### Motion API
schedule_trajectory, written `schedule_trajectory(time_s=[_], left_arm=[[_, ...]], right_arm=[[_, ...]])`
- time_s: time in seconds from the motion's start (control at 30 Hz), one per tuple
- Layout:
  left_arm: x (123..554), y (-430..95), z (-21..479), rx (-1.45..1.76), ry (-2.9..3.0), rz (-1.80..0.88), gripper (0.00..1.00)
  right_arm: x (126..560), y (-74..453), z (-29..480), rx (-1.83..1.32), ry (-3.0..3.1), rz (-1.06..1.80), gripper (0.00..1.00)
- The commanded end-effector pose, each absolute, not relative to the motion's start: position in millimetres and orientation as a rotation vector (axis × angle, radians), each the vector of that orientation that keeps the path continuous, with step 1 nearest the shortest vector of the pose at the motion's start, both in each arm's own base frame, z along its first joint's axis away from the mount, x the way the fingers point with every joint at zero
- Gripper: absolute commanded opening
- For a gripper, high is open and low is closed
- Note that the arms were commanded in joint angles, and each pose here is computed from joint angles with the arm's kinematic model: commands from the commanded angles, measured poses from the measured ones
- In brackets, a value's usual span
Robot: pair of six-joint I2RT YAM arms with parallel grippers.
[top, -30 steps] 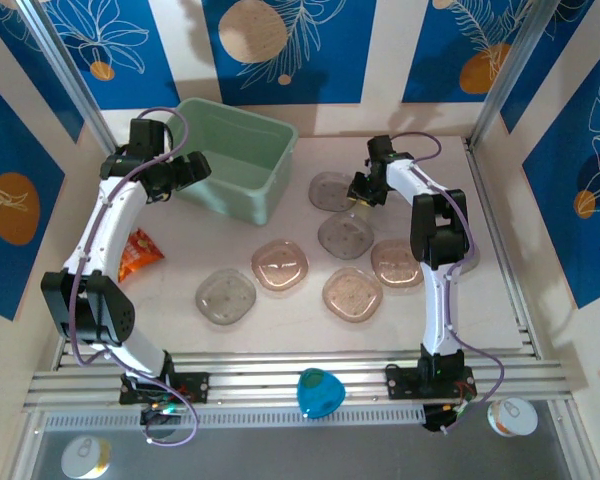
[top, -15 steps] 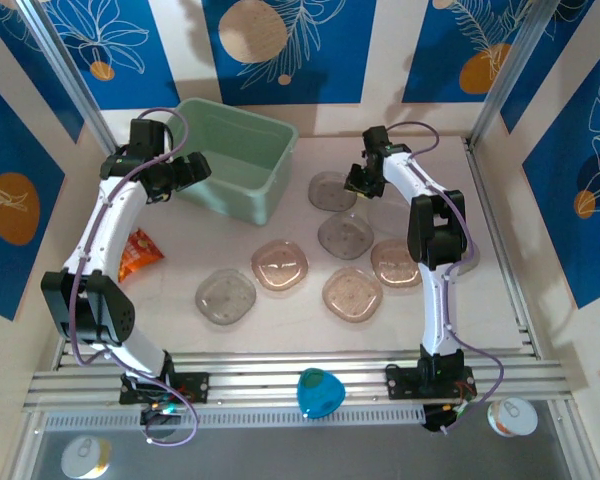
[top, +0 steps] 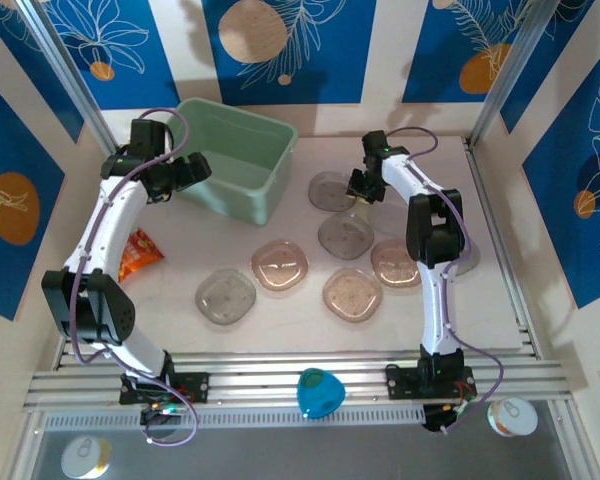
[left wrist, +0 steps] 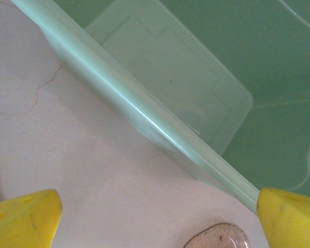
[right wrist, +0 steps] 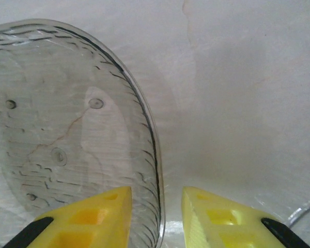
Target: Place the plates into the plastic bin on the countertop
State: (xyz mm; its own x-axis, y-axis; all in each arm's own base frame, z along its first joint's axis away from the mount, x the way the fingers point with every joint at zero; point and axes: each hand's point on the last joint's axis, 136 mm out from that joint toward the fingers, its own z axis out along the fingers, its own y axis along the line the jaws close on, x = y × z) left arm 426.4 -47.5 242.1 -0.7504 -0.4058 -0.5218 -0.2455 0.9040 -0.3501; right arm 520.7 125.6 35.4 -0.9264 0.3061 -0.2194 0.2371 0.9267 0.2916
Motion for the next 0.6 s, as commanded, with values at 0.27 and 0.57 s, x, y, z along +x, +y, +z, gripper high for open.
schedule_trajectory(time_s=[0.27, 0.57], left_arm=[[417.4, -47.0, 230.4, -0.519, 2.502, -0.371, 0.97], [412.9, -48.7, 226.4, -0.523, 2.519, -0.379, 0.97]], right_arm=[[523.3, 125.6, 17.4, 0.418, 2.849, 0.352, 0.25], [527.9, 124.4, 38.0, 0.413, 2.775, 0.328, 0.12]])
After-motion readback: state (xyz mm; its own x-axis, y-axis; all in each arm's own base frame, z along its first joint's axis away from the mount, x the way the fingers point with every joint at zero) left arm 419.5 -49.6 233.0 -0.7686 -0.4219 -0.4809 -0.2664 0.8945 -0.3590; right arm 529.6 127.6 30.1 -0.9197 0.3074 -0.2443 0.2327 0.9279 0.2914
